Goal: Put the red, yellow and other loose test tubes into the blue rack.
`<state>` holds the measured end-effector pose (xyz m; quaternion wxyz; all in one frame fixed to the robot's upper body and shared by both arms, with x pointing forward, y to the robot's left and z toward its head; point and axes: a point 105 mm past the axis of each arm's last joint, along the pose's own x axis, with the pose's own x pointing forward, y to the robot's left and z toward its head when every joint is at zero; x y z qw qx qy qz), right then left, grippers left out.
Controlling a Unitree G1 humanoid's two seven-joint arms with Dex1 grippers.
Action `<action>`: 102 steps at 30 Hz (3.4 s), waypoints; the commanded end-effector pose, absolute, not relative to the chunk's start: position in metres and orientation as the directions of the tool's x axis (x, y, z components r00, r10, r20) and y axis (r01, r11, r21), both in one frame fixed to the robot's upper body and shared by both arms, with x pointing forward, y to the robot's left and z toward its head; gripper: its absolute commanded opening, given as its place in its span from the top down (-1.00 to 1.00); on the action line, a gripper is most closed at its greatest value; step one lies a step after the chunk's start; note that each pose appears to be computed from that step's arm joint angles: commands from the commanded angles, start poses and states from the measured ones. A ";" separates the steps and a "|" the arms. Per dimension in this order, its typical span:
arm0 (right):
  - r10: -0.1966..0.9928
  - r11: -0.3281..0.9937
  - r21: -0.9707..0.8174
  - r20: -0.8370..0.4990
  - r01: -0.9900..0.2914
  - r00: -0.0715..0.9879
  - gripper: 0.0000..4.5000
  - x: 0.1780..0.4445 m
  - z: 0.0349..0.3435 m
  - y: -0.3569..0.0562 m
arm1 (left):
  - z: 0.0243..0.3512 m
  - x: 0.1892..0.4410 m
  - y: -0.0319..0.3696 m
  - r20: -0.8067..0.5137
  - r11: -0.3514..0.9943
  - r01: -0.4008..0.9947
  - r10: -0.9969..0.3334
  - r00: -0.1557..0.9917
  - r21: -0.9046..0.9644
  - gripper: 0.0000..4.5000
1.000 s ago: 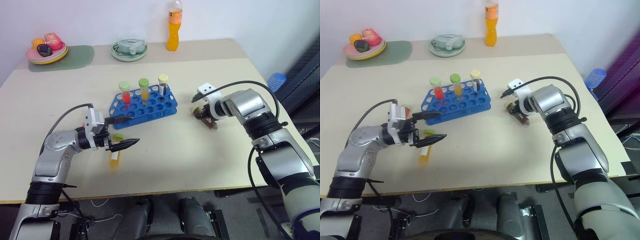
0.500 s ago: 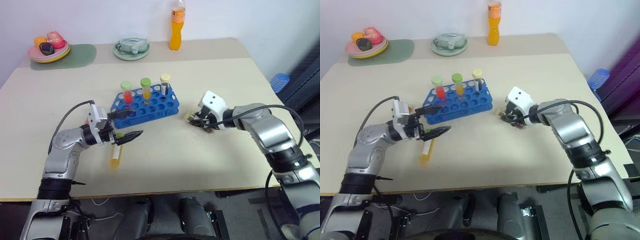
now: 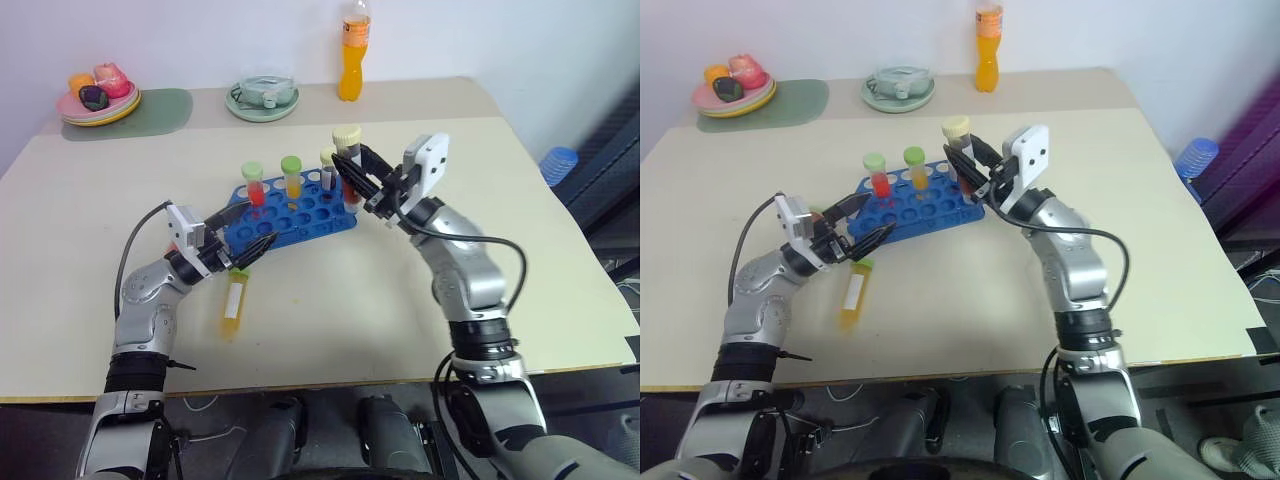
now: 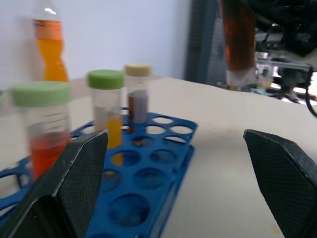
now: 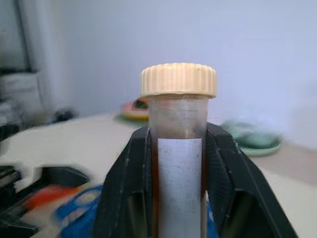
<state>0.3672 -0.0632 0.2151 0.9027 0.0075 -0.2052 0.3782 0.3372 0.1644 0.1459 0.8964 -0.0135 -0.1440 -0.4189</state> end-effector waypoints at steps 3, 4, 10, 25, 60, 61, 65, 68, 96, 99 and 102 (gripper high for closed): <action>0.552 0.804 -0.108 0.500 -0.584 0.667 0.64 0.386 0.214 -0.060 | 0.158 0.337 0.173 0.333 0.703 0.700 -0.695 0.638 0.125 -1.00; 0.537 0.813 -0.098 0.508 -0.574 0.674 0.64 0.389 0.212 -0.059 | 0.159 0.337 0.174 0.339 0.711 0.692 -0.686 0.643 0.126 -1.00; 0.538 0.811 -0.094 0.511 -0.578 0.671 0.64 0.395 0.200 -0.046 | 0.164 0.335 0.181 0.358 0.746 0.652 -0.650 0.671 0.135 -1.00; 0.515 0.831 -0.035 0.428 -0.556 0.743 0.64 0.413 0.165 -0.039 | 0.174 0.324 0.184 0.361 0.770 0.620 -0.626 0.691 0.149 -1.00; 0.509 0.829 -0.032 0.457 -0.558 0.730 -0.19 0.406 0.152 -0.044 | 0.196 0.322 0.180 0.395 0.814 0.569 -0.563 0.726 0.117 -1.00; 0.508 0.829 -0.032 0.457 -0.558 0.730 -0.19 0.406 0.152 -0.045 | 0.196 0.322 0.180 0.398 0.816 0.567 -0.560 0.726 0.114 -1.00; 0.508 0.838 -0.065 0.455 -0.541 0.732 -0.19 0.408 0.154 -0.049 | 0.194 0.324 0.183 0.392 0.826 0.555 -0.546 0.740 0.103 -1.00; 0.502 0.850 -0.096 0.441 -0.518 0.744 -0.19 0.410 0.154 -0.053 | 0.193 0.323 0.182 0.394 0.827 0.554 -0.543 0.741 0.098 -1.00; 0.842 0.471 -0.401 -0.063 -0.786 0.537 -0.19 0.301 0.192 -0.150 | 0.171 0.298 0.225 -0.315 0.960 0.232 -0.270 0.910 -0.154 -1.00; 0.847 0.446 -0.378 -0.114 -0.811 0.519 -0.19 0.289 0.196 -0.160 | 0.165 0.285 0.231 -0.471 0.961 0.229 -0.275 0.838 -0.153 -1.00; 0.859 0.434 -0.352 -0.114 -0.829 0.499 -0.19 0.283 0.207 -0.161 | 0.173 0.278 0.228 -0.515 0.939 0.299 -0.344 0.785 -0.171 -1.00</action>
